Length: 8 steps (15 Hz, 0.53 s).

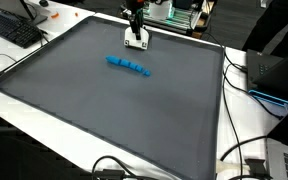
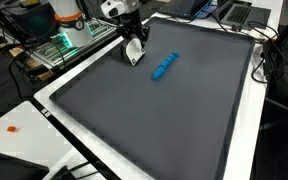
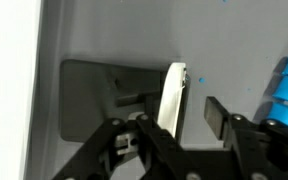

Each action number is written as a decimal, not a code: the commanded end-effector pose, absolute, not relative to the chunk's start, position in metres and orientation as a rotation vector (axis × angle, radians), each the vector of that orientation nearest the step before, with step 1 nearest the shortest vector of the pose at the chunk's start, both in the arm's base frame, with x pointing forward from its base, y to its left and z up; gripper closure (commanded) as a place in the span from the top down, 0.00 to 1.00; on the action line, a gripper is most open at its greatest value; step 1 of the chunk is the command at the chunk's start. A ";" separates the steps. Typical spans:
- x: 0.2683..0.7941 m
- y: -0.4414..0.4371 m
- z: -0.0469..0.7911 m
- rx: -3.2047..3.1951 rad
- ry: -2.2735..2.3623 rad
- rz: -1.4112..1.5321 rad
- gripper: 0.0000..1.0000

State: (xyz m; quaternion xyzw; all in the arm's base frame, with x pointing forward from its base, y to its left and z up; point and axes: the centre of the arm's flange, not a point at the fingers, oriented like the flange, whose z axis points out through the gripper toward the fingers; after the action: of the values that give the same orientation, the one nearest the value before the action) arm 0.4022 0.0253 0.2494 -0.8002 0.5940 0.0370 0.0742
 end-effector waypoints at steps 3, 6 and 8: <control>0.402 0.017 0.289 -2.525 1.593 0.181 0.99; 0.405 0.018 0.303 -2.623 1.448 0.187 1.00; 0.409 0.019 0.313 -2.699 1.339 0.167 1.00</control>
State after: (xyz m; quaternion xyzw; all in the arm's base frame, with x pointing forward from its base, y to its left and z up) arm 0.4089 0.0239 0.2948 -0.8659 0.4915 0.0582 0.0721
